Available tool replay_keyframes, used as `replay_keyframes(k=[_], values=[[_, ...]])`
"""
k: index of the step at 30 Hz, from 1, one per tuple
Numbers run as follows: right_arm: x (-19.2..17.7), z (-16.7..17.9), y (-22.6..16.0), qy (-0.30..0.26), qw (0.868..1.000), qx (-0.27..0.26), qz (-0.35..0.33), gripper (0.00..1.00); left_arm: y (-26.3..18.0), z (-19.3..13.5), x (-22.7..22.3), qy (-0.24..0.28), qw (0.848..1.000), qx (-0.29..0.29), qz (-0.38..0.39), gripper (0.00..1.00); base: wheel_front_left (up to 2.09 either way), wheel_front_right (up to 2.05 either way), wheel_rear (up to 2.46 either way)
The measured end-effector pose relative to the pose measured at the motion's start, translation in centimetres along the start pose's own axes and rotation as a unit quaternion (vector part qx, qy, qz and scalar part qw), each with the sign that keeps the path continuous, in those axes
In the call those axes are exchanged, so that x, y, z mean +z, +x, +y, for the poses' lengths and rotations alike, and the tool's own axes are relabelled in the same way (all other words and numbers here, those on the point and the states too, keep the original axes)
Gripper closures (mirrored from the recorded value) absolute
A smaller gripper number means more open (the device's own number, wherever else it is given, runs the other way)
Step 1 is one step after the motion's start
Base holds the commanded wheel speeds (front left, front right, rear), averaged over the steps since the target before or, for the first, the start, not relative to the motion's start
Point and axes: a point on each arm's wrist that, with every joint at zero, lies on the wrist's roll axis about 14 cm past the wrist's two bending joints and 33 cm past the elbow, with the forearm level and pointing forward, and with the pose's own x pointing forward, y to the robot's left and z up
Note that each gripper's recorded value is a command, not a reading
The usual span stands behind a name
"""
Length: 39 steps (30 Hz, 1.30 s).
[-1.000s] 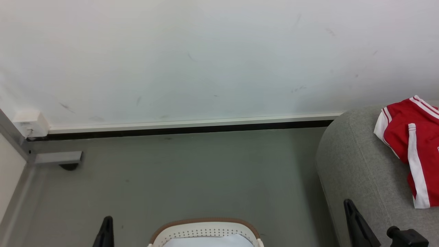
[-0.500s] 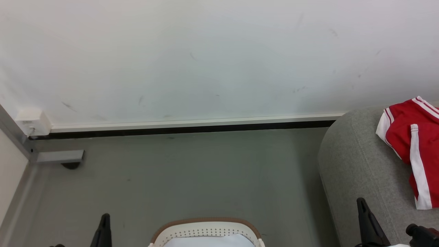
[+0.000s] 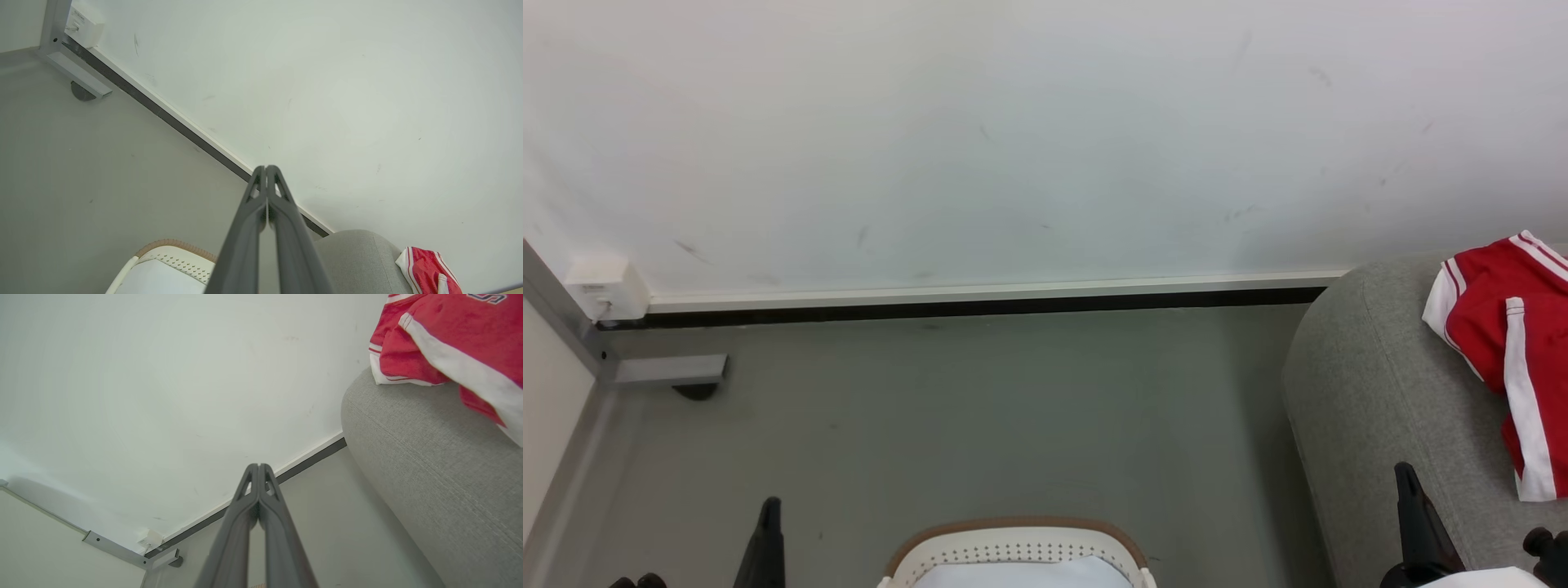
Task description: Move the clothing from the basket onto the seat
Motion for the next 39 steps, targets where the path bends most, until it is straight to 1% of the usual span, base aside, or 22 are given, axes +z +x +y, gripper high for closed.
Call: replay_keyframes(k=[16, 28, 39], values=[[0.6, -0.3, 0.5, 0.094, 0.995, -0.010, -0.003, 1.00, 0.7, -0.1, 0.3, -0.097, 0.995, 0.004, 0.005, 1.00, 0.00, 0.00, 0.00], [1.0, -0.5, 0.8, 0.156, 0.988, -0.014, -0.004, 1.00, 1.0, -0.2, 0.6, -0.160, 0.987, 0.003, 0.007, 1.00, 0.00, 0.00, 0.00], [1.3, -0.4, 1.2, 0.209, 0.978, -0.012, -0.006, 1.00, 1.3, -0.3, 0.8, -0.212, 0.977, 0.001, 0.007, 1.00, 0.00, 0.00, 0.00]])
